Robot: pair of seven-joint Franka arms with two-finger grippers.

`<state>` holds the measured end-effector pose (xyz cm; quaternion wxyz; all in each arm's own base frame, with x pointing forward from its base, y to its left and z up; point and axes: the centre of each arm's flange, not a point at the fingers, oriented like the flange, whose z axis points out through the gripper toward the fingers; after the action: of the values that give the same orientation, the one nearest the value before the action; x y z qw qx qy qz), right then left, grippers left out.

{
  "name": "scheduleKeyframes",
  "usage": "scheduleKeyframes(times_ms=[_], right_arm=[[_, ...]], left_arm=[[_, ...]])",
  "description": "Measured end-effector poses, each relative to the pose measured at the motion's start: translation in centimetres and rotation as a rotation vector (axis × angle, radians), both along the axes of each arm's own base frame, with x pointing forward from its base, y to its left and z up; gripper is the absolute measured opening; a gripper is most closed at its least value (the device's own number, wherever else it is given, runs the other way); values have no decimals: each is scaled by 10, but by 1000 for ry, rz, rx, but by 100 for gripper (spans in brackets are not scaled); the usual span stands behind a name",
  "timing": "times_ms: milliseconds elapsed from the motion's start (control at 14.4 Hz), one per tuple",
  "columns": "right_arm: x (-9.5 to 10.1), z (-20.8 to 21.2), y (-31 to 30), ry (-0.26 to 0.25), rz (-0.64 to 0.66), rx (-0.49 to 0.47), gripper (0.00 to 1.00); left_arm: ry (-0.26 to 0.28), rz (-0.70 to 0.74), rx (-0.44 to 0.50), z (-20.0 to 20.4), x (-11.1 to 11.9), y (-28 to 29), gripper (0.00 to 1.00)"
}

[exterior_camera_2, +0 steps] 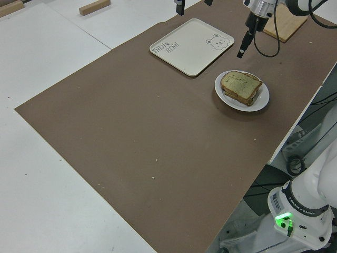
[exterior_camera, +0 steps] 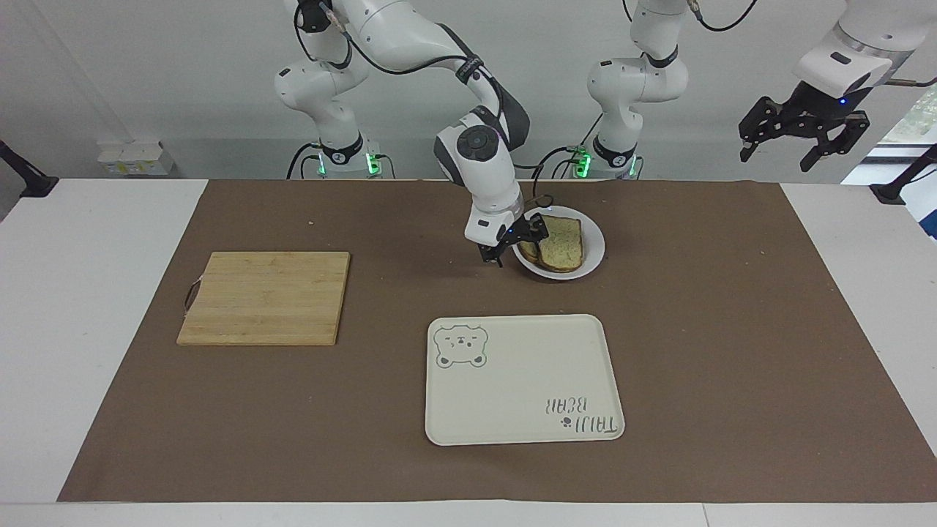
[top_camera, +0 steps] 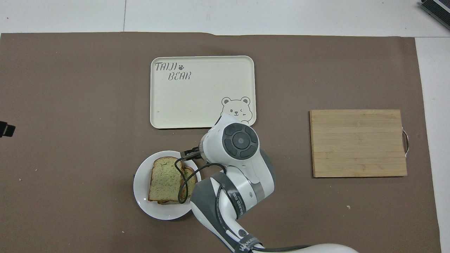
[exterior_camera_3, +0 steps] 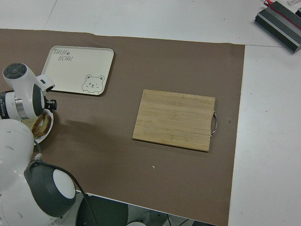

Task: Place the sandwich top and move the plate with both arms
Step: 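Withdraw the right gripper while the left gripper reaches the plate rim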

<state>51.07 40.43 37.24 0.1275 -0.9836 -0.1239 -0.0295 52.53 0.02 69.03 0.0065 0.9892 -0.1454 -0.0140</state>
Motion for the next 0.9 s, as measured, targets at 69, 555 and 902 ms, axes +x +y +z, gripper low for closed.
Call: scheduleKeyframes(times_ms=[69,555,902], right_arm=[[11,10,-13,-30,-7,-13,100],[57,80,-128,-55,-117,-70,100],[66,99,-170,-2,-156,-112,100]], left_arm=[[1,1,0,0,0,0,100],[51,0,-134,-59,-19,-11,100],[104,82,-348,-183,-42,-33,100]])
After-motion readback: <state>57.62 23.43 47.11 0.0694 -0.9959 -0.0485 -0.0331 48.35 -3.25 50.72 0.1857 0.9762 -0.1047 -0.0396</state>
